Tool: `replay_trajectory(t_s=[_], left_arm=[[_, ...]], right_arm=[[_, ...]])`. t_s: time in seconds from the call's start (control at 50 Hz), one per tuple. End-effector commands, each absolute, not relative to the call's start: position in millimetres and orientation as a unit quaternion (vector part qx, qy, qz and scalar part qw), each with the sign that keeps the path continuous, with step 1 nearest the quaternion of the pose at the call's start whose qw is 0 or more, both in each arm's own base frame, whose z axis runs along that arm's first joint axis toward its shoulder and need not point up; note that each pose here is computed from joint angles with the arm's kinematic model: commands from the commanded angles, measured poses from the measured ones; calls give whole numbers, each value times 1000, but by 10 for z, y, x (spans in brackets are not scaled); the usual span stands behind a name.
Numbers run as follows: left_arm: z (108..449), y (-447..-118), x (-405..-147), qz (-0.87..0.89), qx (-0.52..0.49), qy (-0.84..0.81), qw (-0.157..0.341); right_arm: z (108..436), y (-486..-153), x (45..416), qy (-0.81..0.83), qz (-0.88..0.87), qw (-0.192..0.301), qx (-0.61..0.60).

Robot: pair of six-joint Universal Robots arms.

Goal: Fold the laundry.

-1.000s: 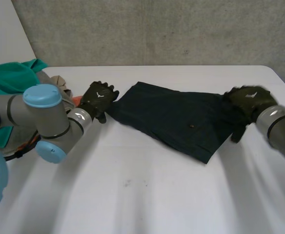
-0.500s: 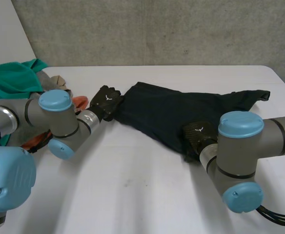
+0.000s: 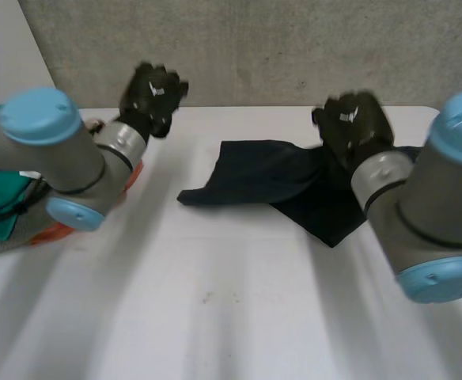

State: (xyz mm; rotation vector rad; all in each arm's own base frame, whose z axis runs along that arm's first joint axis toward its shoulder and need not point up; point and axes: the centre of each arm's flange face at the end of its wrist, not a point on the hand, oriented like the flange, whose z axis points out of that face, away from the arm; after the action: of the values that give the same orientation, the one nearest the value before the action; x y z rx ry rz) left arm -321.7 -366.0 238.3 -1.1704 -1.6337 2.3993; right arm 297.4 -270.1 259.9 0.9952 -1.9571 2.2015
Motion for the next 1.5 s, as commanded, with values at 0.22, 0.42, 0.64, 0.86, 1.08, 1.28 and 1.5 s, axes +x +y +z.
replay_trajectory(t_s=[0.22, 0.42, 0.64, 0.86, 1.08, 1.28, 1.5], left_arm=[[1737, -3118, -3047, 609, -306, -717, 149], [1528, -3154, -3103, 576, -272, -747, 188], [1311, -3180, -3404, 577, -284, -739, 201], [2388, -3171, -3133, 691, -197, -682, 138], [4136, -2420, -2733, 849, -173, -487, 109], [4919, -1861, -2432, 901, -142, -396, 107], [4422, -2440, -2725, 860, -172, -470, 98]], right_arm=[[2779, -2546, 2955, -628, 698, -5, 344], [2791, -2511, 2959, -627, 698, -7, 345], [2851, -2447, 2898, -626, 702, -3, 341], [3036, -2485, 2779, -614, 717, 13, 329], [4056, -2205, 2607, -519, 809, 15, 275], [4834, -1630, 2325, -437, 867, 13, 237], [4350, -2075, 2551, -506, 816, 1, 280]])
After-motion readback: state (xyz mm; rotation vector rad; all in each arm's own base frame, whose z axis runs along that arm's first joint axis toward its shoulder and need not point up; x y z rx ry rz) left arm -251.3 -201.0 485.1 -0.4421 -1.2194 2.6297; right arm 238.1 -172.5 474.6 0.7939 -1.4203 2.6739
